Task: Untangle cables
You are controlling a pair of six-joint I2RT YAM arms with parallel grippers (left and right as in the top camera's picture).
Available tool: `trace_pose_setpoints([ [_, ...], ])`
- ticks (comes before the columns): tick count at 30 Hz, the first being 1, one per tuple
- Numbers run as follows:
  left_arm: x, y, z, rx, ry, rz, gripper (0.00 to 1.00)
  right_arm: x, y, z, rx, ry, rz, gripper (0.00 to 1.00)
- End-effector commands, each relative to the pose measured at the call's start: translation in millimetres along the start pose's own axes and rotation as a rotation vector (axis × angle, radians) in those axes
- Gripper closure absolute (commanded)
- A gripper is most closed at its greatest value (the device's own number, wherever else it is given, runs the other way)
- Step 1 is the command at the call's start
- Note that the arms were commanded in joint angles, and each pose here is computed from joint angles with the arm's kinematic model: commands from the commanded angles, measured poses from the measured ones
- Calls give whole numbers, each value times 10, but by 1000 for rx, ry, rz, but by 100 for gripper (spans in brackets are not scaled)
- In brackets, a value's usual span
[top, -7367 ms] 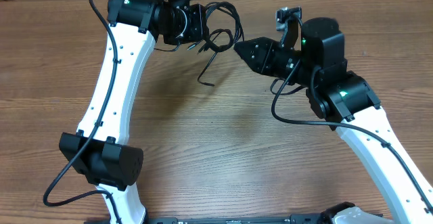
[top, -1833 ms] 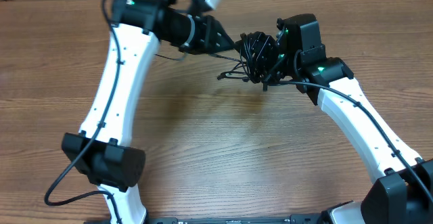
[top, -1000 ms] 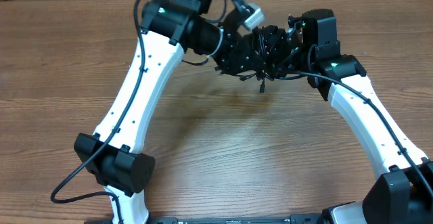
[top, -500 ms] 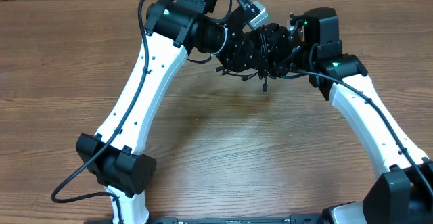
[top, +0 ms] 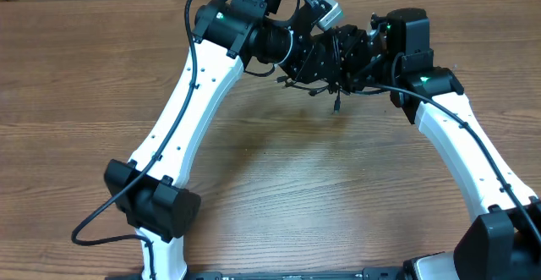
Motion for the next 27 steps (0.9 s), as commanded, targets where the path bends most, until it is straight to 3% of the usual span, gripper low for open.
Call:
trace_pose_setpoints([
  [1, 108, -232, 107, -21, 38, -19, 57, 177, -8, -224, 103, 49, 73, 31],
  [4, 88, -239, 137, -32, 42, -39, 58, 182, -7, -229, 108, 49, 77, 31],
  [14, 46, -234, 187, -51, 64, -71, 95, 200, -4, -244, 120, 52, 90, 31],
  [19, 69, -220, 217, -65, 75, -65, 96, 194, -5, -241, 117, 55, 86, 31],
  [23, 276, 17, 269, -109, 155, -11, 96, -114, -10, -137, 7, 13, -104, 31],
  [27, 494, 236, 287, -144, 204, 24, 96, -219, 14, -120, -10, 26, -161, 28],
])
Point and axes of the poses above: each gripper's point midway between its finger pads, its own y axis back along the fingers, its own x axis along the line the jaws close on, z = x × y, the point moved 4 cm from there along y, back along the fingers, and after that the axes turned 10 degrees about y, right-handed, at the moved point
